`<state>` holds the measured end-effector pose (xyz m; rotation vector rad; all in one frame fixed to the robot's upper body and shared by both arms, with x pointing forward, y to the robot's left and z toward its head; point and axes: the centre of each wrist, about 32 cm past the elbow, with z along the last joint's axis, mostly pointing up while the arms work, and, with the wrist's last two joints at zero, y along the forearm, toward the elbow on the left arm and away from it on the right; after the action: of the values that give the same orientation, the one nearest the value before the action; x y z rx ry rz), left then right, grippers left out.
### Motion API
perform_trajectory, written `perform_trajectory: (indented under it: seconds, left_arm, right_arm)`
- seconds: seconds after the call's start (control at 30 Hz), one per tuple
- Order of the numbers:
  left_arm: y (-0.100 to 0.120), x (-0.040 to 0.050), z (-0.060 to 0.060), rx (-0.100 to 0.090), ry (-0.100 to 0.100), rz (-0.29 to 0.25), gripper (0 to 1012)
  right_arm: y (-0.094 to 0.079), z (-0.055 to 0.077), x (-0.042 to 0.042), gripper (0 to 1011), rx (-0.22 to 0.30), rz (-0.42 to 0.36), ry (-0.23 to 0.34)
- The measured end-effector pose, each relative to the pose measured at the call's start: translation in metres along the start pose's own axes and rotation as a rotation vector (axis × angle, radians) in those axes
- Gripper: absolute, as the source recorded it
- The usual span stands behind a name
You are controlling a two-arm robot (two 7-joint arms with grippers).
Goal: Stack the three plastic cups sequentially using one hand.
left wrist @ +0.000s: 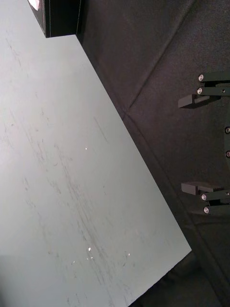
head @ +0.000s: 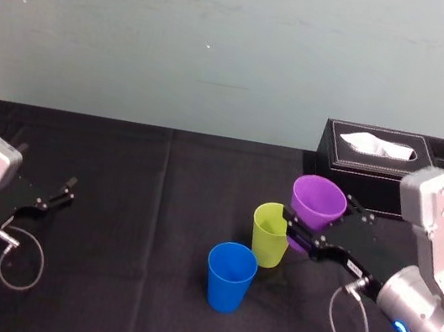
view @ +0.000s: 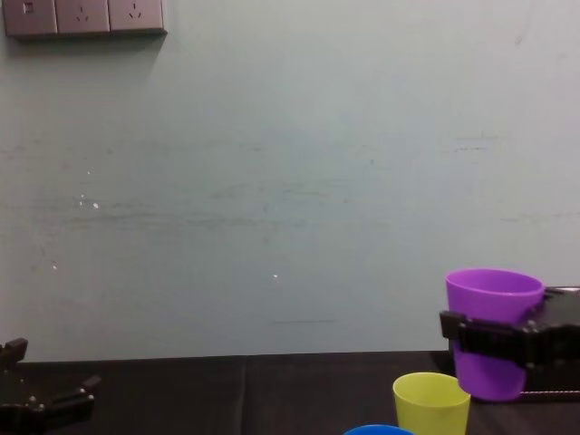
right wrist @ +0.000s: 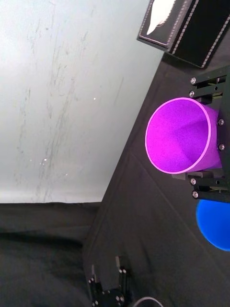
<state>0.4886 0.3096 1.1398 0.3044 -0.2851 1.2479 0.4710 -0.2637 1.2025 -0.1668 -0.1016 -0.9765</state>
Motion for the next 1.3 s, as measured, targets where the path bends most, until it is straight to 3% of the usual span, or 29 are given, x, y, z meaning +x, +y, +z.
perform_trajectory:
  seconds: [0.4, 0.83, 1.3]
  left_arm:
    - [0.000, 0.0000, 0.000, 0.000, 0.000, 0.000, 1000]
    - [0.000, 0.0000, 0.000, 0.000, 0.000, 0.000, 1000]
    - [0.000, 0.0000, 0.000, 0.000, 0.000, 0.000, 1000]
  right_arm:
    - [0.034, 0.009, 0.0115, 743, 0.004, 0.008, 0.003]
    - [0.059, -0.004, 0.0190, 743, -0.002, 0.022, 0.012]
    - [0.070, -0.014, 0.0201, 743, -0.011, 0.026, 0.015]
